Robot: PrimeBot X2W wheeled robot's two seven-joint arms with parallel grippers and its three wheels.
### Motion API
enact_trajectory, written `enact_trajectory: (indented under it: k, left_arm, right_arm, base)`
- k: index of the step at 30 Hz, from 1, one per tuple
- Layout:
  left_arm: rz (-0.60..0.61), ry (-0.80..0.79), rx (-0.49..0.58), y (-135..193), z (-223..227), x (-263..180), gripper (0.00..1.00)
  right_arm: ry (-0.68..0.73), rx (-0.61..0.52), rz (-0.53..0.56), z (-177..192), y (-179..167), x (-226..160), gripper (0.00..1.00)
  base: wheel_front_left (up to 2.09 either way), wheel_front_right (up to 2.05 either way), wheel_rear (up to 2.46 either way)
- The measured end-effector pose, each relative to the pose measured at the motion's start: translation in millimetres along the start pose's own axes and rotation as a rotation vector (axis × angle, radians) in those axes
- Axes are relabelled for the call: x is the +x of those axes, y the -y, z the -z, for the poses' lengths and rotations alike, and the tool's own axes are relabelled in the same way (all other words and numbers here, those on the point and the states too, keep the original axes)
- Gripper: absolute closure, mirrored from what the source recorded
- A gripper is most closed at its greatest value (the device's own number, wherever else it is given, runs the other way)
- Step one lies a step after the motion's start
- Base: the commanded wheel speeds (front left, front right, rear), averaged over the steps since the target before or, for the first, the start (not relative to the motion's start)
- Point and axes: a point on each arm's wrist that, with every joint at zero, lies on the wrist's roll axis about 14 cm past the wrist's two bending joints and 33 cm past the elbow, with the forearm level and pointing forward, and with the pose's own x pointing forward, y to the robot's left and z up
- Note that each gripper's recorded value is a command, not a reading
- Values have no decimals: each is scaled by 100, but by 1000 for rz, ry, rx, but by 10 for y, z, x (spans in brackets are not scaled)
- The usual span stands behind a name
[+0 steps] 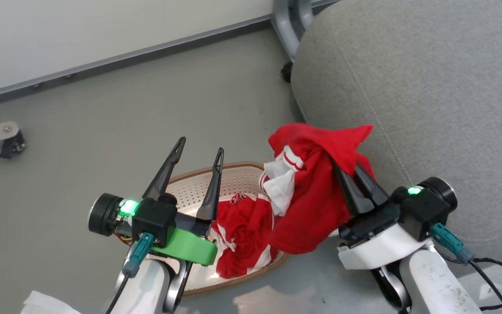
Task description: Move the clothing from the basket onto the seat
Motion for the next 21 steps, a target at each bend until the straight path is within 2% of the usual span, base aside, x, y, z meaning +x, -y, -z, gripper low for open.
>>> enact_trajectory:
  k: [6, 21]
  left_arm:
    - [92, -45, -3, 160, 231, 107, 0]
    - [373, -93, -86, 972, 545, 315, 0]
  right_arm:
    - [59, -6, 111, -250, 328, -151, 100]
    - [62, -75, 471, -546, 1136, -1068, 100]
  base:
    - [0, 0, 0]
    - [0, 0, 0]
